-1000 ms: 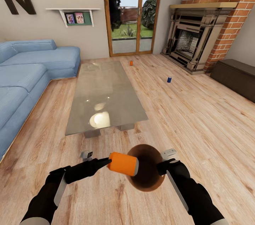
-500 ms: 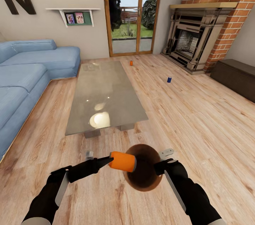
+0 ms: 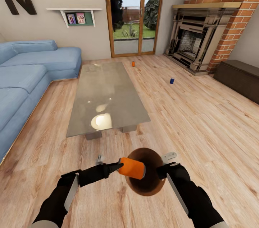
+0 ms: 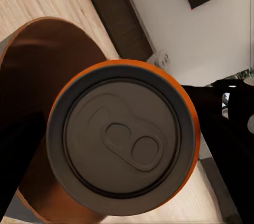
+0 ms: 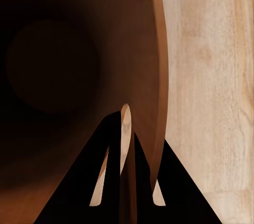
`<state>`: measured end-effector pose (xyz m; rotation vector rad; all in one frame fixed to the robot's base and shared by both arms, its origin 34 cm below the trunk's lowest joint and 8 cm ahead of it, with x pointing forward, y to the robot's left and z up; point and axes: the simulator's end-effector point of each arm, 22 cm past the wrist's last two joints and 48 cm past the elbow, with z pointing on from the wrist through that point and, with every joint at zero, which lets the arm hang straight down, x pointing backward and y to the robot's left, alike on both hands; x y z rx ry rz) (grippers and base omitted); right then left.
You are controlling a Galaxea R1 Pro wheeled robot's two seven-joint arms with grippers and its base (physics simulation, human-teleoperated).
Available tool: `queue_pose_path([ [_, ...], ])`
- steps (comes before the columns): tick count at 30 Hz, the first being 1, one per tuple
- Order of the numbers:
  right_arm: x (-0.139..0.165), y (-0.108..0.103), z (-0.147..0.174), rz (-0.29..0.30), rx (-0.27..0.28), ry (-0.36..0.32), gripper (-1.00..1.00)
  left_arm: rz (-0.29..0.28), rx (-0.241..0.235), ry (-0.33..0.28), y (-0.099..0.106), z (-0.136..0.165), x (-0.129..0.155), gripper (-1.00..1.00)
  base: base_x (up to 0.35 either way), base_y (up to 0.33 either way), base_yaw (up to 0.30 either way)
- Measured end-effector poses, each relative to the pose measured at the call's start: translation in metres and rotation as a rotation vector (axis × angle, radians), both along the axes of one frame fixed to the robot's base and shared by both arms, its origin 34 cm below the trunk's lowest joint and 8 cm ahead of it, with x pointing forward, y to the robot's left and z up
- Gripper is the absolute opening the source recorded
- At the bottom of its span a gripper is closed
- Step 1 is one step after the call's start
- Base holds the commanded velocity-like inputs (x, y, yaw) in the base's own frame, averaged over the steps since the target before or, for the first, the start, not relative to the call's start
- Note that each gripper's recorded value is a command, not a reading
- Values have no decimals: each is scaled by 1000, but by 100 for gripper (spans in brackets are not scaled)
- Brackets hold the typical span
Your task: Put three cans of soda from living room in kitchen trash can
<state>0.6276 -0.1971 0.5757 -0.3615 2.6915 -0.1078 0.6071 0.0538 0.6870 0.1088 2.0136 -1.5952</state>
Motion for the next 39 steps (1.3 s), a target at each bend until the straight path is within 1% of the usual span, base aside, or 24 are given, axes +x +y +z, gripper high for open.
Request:
queue_pose_path([
  [2, 0, 0, 0, 0, 1, 1, -100, -2, -5, 1, -4, 1, -1, -100, 0, 0, 0],
  [4, 0, 0, 0, 0, 0, 1, -100, 4, 4, 5, -5, -2, 1, -100, 0, 0, 0],
  [5, 0, 0, 0, 0, 0, 1, -100, 8, 12, 8, -5, -3, 1, 100, 0, 0, 0],
  [7, 0, 0, 0, 0, -1, 1, -100, 32, 49, 21, -2, -12, 6, 100, 0, 0, 0],
  [8, 0, 0, 0, 0, -1, 1, -100, 35, 55, 23, -2, -13, 6, 100, 0, 0, 0],
  [11, -1, 0, -1, 0, 0, 2, -100, 38, 64, 25, -2, -15, 7, 100, 0, 0, 0],
  [14, -1, 1, -1, -1, 3, 3, -100, 35, 53, 19, -3, -11, 7, 100, 0, 0, 0],
  [16, 0, -1, 0, 2, -6, 0, -100, 14, 10, 6, -5, -1, 3, 100, 0, 0, 0],
  [18, 0, -1, 0, 2, -6, 1, -100, -30, -70, -20, -8, 17, -5, 100, 0, 0, 0],
  [19, 0, -1, 0, 1, -2, 2, -100, -41, -89, -26, -7, 22, -7, 100, 0, 0, 0],
  [20, 0, 0, 0, 0, 2, 2, -100, -66, -126, -41, -1, 30, -13, 100, 0, 0, 0],
  [21, -1, 1, -1, -1, 5, 3, -100, -71, -130, -45, 3, 31, -14, 100, 0, 0, 0],
  [22, -1, 0, -1, 0, 4, 3, -100, -77, -126, -49, 14, 31, -15, 100, 0, 0, 0],
  [24, 0, -1, 0, 1, -1, 2, -100, -77, -112, -52, 28, 29, -16, 100, 0, 0, 0],
  [25, 0, -1, 0, 2, -3, 2, -100, -73, -94, -56, 49, 27, -15, 100, 0, 0, 0],
  [26, 0, -1, -1, 1, -2, 2, -100, -72, -89, -56, 58, 26, -16, 100, 0, 0, 0],
  [27, 0, -1, -1, 1, 0, 2, -100, -70, -94, -56, 72, 27, -17, 100, 0, 0, 0],
  [29, -1, 0, -1, 1, 3, 3, -100, -65, -103, -54, 87, 28, -19, 100, 0, 0, 0],
  [30, -1, 0, -1, 1, 3, 3, -100, -59, -105, -52, 95, 28, -20, 100, 0, 0, 0],
  [31, -1, 0, -1, 1, 2, 3, -100, -43, -102, -49, 112, 27, -19, 100, 0, 0, 0],
  [32, -1, 0, -1, 1, 1, 3, -100, -34, -97, -46, 121, 26, -19, 100, 0, 0, 0],
  [34, -1, 0, -1, 2, 1, 3, -100, -4, -71, -30, 151, 21, -20, 100, 0, 0, 0],
  [38, -1, 0, -1, 1, 3, 3, -100, 18, -40, -8, 177, 12, -23, 100, 0, 0, 0],
  [39, 0, 0, -1, 1, 2, 3, -100, 24, -24, -10, 185, 8, -24, 100, 0, 0, 0],
])
